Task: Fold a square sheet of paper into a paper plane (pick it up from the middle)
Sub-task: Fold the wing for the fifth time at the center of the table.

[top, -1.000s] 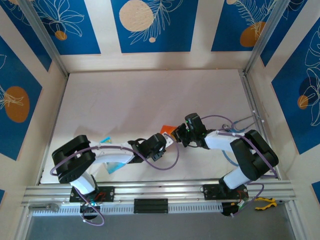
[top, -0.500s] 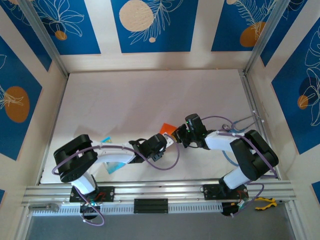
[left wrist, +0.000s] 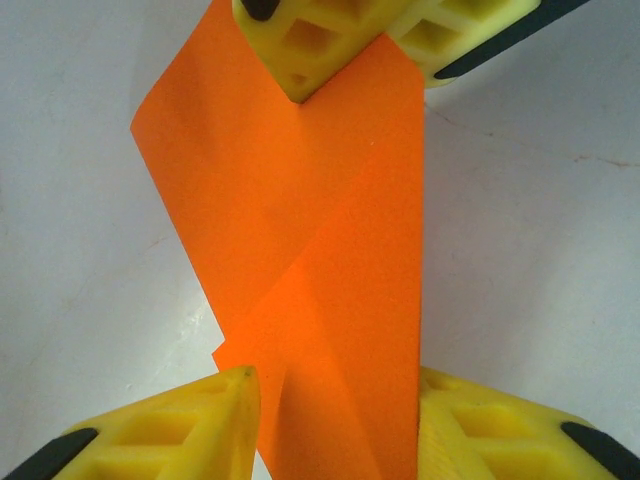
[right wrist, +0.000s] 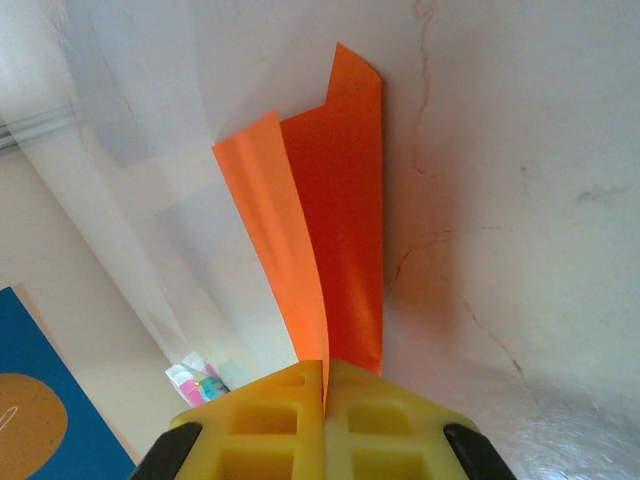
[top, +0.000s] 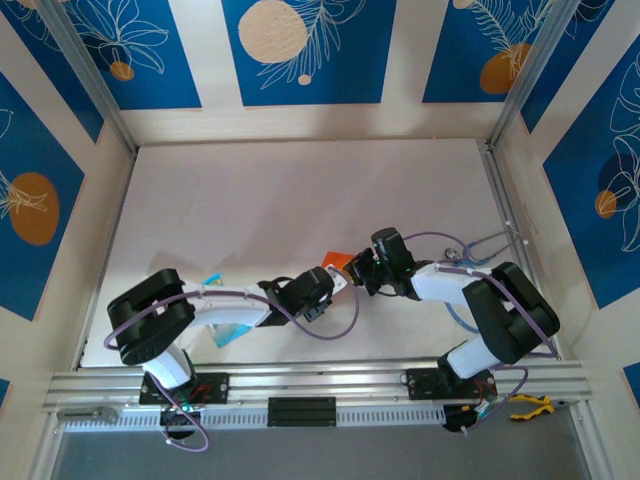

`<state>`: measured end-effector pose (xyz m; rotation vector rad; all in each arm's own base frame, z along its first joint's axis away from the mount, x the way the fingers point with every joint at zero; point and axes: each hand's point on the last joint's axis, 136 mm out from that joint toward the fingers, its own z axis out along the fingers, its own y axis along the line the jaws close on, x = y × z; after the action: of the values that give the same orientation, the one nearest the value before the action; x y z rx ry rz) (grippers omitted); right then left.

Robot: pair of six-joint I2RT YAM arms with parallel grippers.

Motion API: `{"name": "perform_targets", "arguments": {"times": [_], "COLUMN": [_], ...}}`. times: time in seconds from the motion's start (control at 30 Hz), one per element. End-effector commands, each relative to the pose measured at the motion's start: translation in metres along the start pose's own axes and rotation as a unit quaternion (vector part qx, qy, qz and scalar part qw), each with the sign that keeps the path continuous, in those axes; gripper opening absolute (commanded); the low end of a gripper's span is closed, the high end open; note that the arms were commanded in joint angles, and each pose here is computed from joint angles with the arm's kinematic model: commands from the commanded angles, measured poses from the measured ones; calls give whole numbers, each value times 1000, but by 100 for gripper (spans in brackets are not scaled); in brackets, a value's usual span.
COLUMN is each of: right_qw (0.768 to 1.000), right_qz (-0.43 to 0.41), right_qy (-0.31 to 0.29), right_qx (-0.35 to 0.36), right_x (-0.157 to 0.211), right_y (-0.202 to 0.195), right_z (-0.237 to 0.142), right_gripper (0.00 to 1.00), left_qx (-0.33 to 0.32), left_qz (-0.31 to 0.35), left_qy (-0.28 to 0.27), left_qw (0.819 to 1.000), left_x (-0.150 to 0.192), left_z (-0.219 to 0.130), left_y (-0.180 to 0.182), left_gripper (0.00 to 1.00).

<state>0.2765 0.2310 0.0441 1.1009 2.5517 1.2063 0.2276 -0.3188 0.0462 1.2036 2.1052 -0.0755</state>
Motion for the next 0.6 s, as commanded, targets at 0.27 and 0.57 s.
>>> {"name": "perform_targets", "arguments": {"times": [0.27,0.57], "right_qw": [1000,1000], "right_qz": [2,-2], "right_qy": [1,2], "right_qx": [-9,-12], "right_x": [1,1], "right_y": [1,2], "right_z": [-4,-5], "right_gripper": [2,2], "left_qx": [-1,-2], "left_qz": [12,4], "left_qy": [-1,0], "left_qw": [1000,1000], "left_x": [-3,-5], "left_z": [0,-1], "left_y": [-3,-3], "left_gripper": [29,18]}}
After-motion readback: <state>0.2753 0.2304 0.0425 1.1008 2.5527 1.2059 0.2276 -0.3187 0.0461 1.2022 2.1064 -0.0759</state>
